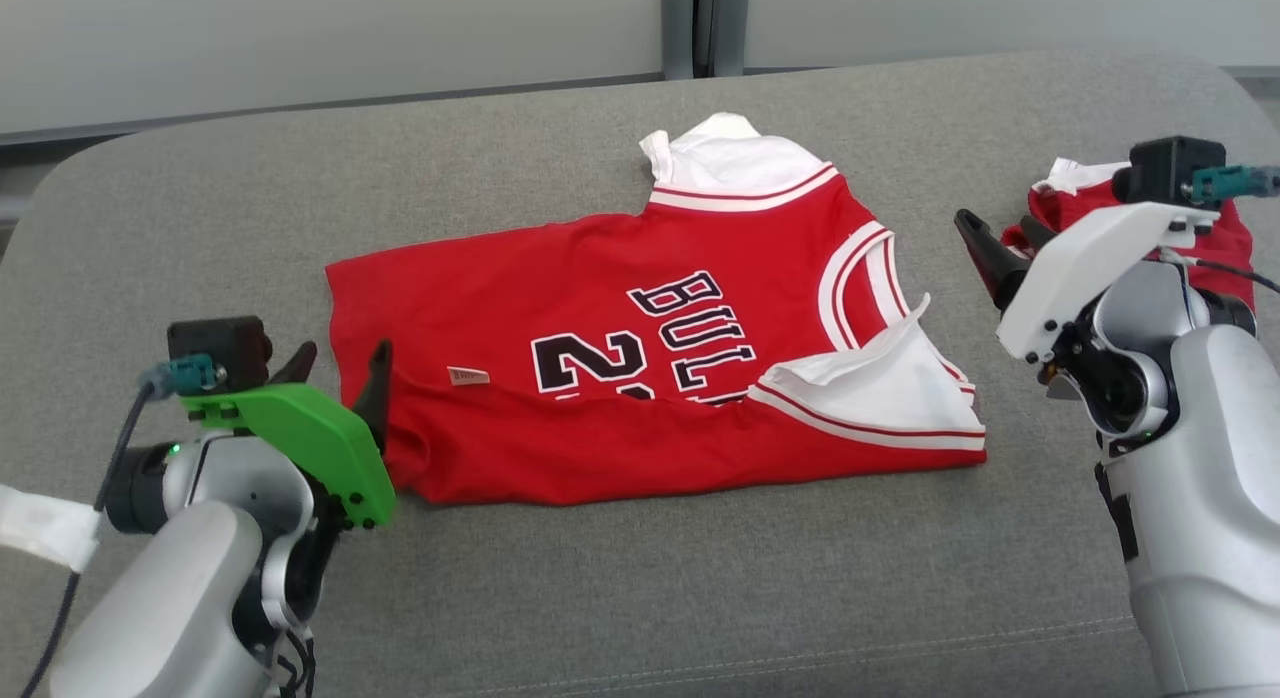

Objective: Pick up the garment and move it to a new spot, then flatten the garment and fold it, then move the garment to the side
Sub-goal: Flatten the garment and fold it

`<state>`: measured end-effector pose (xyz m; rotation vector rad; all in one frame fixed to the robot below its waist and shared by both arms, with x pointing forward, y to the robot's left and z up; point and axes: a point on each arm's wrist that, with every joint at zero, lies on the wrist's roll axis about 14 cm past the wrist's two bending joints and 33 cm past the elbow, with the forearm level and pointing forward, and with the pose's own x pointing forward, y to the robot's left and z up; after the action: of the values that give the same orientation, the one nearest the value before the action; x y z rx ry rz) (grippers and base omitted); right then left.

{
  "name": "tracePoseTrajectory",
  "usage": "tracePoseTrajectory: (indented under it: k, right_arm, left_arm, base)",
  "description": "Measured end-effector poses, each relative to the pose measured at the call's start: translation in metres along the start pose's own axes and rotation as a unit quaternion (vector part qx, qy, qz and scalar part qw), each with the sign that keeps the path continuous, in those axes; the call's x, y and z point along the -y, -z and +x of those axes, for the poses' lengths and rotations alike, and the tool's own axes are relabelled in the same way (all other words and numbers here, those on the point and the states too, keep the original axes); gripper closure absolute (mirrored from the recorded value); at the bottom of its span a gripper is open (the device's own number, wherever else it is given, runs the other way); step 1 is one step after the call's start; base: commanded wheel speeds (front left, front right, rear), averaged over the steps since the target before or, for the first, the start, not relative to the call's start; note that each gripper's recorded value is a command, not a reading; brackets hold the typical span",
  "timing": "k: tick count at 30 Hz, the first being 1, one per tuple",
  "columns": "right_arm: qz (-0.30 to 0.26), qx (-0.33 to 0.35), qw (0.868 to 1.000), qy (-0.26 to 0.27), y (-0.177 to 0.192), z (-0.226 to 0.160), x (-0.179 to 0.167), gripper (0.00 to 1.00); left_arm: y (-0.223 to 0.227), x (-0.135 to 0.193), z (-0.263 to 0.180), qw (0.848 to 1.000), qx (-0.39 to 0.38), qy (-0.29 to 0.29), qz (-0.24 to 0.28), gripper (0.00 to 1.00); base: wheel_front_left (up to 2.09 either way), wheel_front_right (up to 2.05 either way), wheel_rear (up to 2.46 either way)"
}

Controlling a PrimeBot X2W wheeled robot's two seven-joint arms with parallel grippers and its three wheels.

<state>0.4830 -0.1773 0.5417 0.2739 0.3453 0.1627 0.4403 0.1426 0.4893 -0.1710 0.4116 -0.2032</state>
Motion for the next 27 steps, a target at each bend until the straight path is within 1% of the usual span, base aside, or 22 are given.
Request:
tracePoseTrajectory:
  k: [3,4,5,10,14,17,22,27]
  right_arm:
    - [-0.002,0.036,0.999,-0.008,-0.007,-0.015,-0.001,0.00]
    - [-0.002,0.036,0.999,-0.008,-0.007,-0.015,-0.001,0.00]
    - [-0.002,0.060,0.998,-0.012,-0.012,-0.025,-0.002,0.00]
    - [0.007,0.105,0.994,-0.014,-0.020,-0.046,-0.001,0.00]
    - [0.018,0.125,0.992,-0.016,-0.019,-0.055,-0.003,0.00]
    - [0.026,0.134,0.990,-0.017,-0.015,-0.064,-0.005,0.00]
    - [0.034,0.140,0.989,-0.015,-0.005,-0.074,-0.006,0.00]
    - [0.033,0.144,0.989,-0.015,0.000,-0.081,-0.007,0.00]
  left_arm:
    - [0.010,0.007,-0.011,1.000,0.017,0.007,0.002,0.00]
    - [0.010,0.007,-0.011,1.000,0.017,0.007,0.002,0.00]
    - [0.017,0.010,-0.018,1.000,0.021,0.007,0.004,0.00]
    - [0.031,0.020,-0.033,0.999,0.038,0.012,0.009,0.00]
    - [0.043,0.023,-0.039,0.999,0.038,0.011,0.013,0.00]
    - [0.053,0.024,-0.042,0.999,0.037,0.005,0.002,0.00]
    - [0.057,0.030,-0.043,0.999,0.044,0.006,-0.009,0.00]
    - [0.064,0.030,-0.043,0.999,0.037,0.005,-0.005,0.00]
  base:
    - [0.00,0.00,0.00]
    - [0.00,0.00,0.00]
    - [0.00,0.00,0.00]
    - [0.00,0.00,0.00]
    - [0.00,0.00,0.00]
    - [0.00,0.00,0.00]
    - [0.00,0.00,0.00]
    - [0.00,0.00,0.00]
